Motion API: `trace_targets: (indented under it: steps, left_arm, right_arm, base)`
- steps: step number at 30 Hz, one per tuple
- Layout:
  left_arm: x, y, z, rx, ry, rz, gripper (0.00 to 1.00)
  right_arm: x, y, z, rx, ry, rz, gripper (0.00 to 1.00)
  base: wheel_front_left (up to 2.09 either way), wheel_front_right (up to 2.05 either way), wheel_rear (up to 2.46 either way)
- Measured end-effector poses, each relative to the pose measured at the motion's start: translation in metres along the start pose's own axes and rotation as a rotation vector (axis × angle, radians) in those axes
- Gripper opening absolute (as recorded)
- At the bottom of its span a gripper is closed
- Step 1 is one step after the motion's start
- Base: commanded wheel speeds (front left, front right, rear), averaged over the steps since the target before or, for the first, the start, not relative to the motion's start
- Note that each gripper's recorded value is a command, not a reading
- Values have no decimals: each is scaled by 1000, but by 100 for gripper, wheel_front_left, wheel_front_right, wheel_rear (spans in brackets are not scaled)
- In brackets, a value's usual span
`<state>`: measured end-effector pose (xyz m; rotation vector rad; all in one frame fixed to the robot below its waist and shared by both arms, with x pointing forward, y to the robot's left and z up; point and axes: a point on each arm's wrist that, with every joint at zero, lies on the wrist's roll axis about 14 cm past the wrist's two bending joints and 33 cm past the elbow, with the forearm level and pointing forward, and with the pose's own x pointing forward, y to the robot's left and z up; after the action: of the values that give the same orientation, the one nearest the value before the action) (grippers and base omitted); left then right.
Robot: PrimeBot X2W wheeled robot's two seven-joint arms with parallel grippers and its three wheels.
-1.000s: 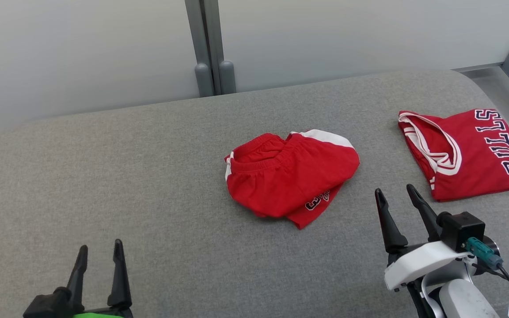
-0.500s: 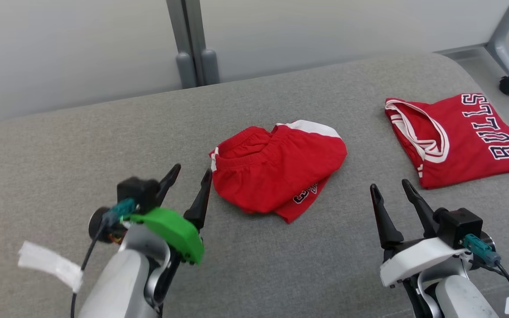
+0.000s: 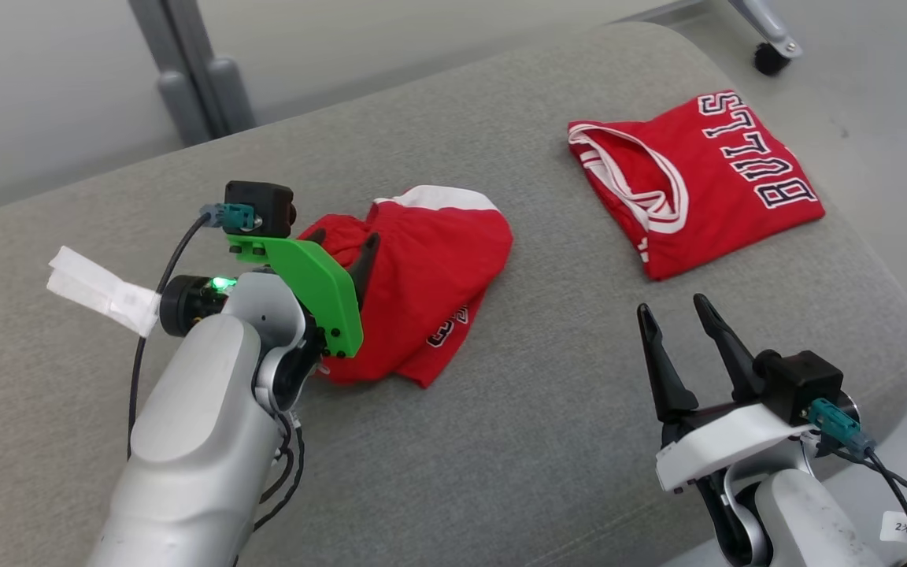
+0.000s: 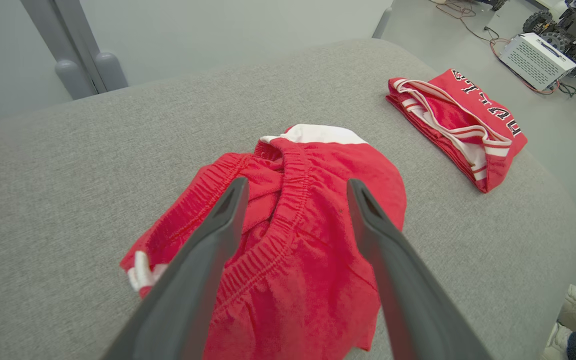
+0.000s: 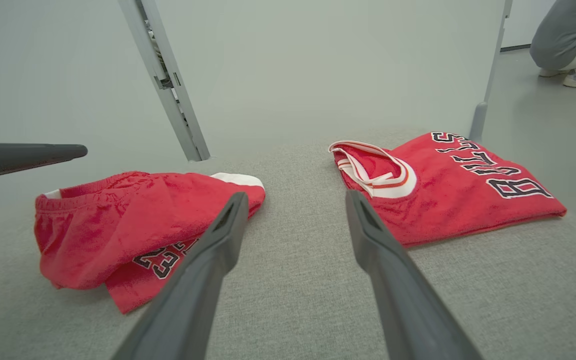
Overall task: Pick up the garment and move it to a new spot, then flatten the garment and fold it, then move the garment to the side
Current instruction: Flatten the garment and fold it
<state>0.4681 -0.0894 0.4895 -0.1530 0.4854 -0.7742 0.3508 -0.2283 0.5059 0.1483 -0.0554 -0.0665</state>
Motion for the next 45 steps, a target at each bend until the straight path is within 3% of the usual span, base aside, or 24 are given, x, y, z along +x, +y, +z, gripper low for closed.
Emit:
trace_targets:
  steps: [6, 16, 26, 30, 32, 33, 42, 45]
  left_arm:
    - [36, -15, -4, 4, 86, -36, 100]
    - [78, 1, -17, -7, 231, 65, 100]
    - [83, 6, -52, -46, 440, 103, 100]
    - [85, -4, -47, -41, 422, 55, 100]
    - [86, -10, -43, -45, 400, 22, 25]
    - [87, -13, -39, -49, 377, 5, 0]
    - [84, -20, -1, -44, 153, -68, 0]
    - [78, -27, 41, -38, -16, -113, 0]
  right_arm:
    - [-14, -24, -8, -1, 26, -89, 100]
    - [-24, -43, -20, -14, 75, -165, 100]
    - [-20, -44, -23, -27, 90, -168, 100]
    - [-17, -43, -23, -29, 87, -160, 100]
    - [-16, -42, -23, -28, 88, -157, 100]
    - [-15, -41, -24, -28, 89, -156, 100]
    - [-7, -38, -23, -28, 81, -135, 100]
    - [-3, -33, -24, -29, 79, -111, 100]
  base:
    - [0, 0, 0]
    - [0, 0, 0]
    - [0, 0, 0]
    - [0, 0, 0]
    - [0, 0, 0]
    - [0, 0, 0]
    - [0, 0, 0]
    - [0, 0, 0]
